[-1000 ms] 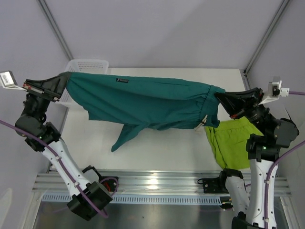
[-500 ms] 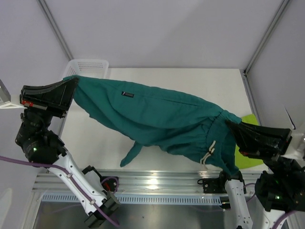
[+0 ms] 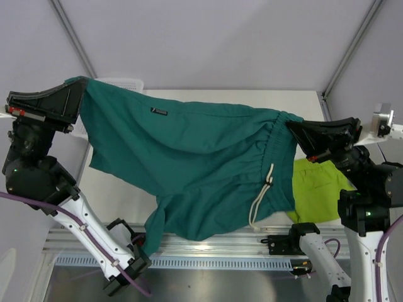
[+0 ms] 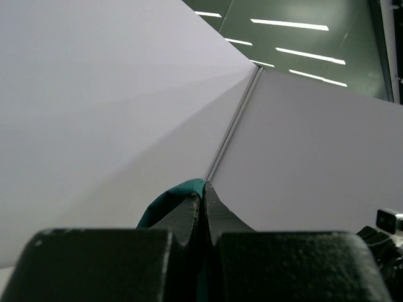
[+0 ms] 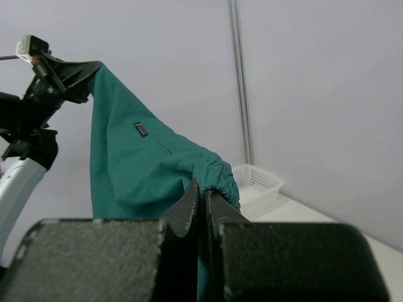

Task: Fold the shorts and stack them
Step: Flatten the shorts out

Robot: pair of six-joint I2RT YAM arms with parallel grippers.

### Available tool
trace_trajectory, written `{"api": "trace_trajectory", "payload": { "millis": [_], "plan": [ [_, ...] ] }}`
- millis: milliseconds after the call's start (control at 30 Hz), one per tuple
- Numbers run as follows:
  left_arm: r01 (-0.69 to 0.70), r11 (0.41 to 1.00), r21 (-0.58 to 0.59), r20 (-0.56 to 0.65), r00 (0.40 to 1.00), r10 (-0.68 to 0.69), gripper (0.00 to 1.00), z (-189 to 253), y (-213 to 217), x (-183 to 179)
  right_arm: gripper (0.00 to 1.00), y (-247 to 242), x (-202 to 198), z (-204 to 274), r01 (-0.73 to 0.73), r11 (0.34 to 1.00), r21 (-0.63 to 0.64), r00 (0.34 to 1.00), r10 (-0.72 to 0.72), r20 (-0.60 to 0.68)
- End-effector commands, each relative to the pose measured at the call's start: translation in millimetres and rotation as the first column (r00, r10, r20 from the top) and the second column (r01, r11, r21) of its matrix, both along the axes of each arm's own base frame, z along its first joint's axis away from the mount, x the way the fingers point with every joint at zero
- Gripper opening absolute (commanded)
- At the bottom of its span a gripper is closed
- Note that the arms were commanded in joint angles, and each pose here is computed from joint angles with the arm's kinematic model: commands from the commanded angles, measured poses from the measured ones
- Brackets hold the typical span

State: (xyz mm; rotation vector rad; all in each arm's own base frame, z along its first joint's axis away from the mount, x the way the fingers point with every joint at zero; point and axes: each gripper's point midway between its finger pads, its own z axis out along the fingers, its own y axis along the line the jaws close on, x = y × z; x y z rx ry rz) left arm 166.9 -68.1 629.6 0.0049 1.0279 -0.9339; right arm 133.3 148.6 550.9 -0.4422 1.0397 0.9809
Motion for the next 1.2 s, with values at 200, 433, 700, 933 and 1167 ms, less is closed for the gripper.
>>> {"api": "trace_trajectory", "payload": {
  "millis": [200,433,700,933,1167],
  "plan": [
    [-0.015,0.999,-0.039,-0.291,0.957,0.003,0.00,-46,6,40,0.00,0,-5,12,-0.001,1.000,-0.001,0.999,0.001,0.035],
    [0.059,0.998,-0.024,-0.455,0.888,-0.063,0.00,-83,-16,61,0.00,2,-2,6,-0.008,1.000,-0.012,1.000,0.008,0.002],
    [0.147,0.989,0.029,-0.529,0.841,-0.110,0.00,-94,-51,57,0.00,4,4,-4,-0.022,0.999,-0.028,0.999,0.021,-0.042],
    [0.135,0.989,0.066,-0.541,0.837,-0.078,0.00,-102,-54,23,0.00,5,-1,-7,-0.033,0.998,-0.054,0.997,0.029,-0.066],
    [0.024,0.997,0.073,-0.373,0.928,0.005,0.00,-64,-34,-36,0.00,5,-21,-1,-0.041,0.998,-0.056,0.999,0.040,-0.032]
  ]
}}
